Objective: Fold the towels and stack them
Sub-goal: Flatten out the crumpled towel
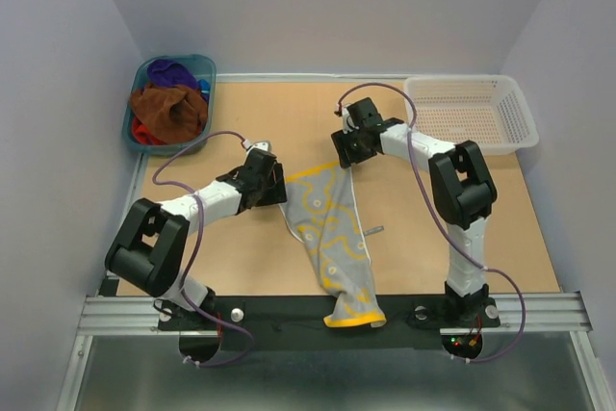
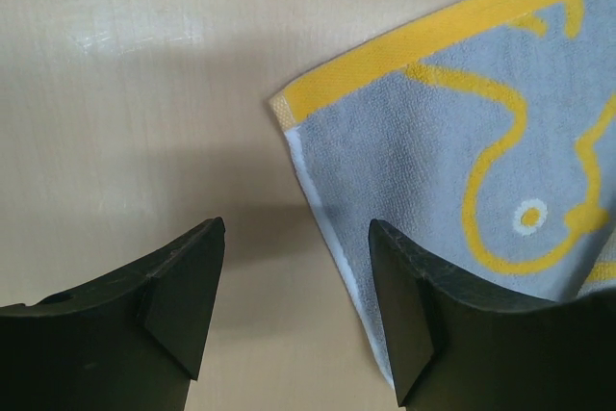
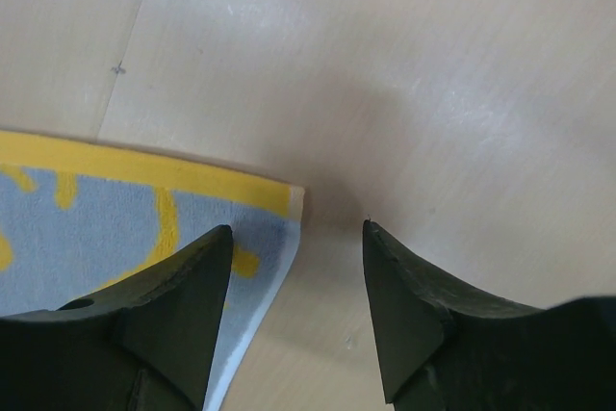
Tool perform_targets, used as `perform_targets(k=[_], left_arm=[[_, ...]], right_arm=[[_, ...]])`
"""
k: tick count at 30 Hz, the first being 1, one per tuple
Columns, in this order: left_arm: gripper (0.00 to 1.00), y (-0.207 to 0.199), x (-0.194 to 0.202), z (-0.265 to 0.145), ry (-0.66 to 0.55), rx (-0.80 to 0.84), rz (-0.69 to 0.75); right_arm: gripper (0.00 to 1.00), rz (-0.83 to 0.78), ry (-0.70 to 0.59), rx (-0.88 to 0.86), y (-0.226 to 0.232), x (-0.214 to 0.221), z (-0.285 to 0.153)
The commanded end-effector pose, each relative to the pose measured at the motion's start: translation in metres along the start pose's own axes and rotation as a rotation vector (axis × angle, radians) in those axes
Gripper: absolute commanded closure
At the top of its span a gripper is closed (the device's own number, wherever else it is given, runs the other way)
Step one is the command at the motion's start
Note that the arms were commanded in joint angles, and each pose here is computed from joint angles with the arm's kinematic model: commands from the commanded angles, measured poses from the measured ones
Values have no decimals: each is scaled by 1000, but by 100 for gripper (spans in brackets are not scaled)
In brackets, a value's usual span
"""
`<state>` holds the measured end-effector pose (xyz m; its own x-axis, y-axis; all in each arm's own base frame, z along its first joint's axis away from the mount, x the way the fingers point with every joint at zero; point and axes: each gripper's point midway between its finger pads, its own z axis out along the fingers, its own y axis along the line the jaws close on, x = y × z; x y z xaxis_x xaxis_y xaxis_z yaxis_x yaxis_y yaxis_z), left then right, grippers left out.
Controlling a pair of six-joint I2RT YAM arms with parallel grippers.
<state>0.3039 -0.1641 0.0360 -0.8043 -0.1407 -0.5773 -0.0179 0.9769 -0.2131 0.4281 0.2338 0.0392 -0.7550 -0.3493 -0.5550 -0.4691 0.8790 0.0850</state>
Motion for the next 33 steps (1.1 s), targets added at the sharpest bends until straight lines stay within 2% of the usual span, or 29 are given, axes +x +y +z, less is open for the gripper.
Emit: perform_targets(k=[1, 5, 11, 12, 14, 15, 21, 23, 26, 30, 33], left_arm=[[28, -10, -28, -1, -71, 20, -2], [29, -6, -28, 4, -63, 3, -6], [31, -3, -28, 12, -55, -18, -10], [31, -3, -28, 14, -50, -22, -8], [32, -2, -26, 17, -41, -28, -6], [32, -3, -28, 18, -42, -26, -7], [37, -1, -31, 24, -35, -44, -12], [38, 0, -32, 26, -33, -47, -13], [46, -1, -34, 32, -23, -54, -9], [48, -2, -28, 41, 20, -67, 5], [58, 5, -17, 46, 69, -96, 19]], right_arm=[[39, -66, -45, 34, 1, -21, 5], [44, -90, -24, 39, 4, -15, 15], [56, -115, 23, 51, 4, 3, 26], [63, -114, 30, 54, 3, 6, 28], [71, -118, 47, 54, 2, 15, 30], [80, -116, 50, 54, 2, 16, 31], [99, -112, 72, 54, 1, 29, 31], [100, -107, 78, 55, 1, 32, 31], [99, -95, 91, 55, 2, 40, 31], [100, -75, 100, 56, 2, 46, 31], [99, -52, 107, 46, 6, 53, 29]])
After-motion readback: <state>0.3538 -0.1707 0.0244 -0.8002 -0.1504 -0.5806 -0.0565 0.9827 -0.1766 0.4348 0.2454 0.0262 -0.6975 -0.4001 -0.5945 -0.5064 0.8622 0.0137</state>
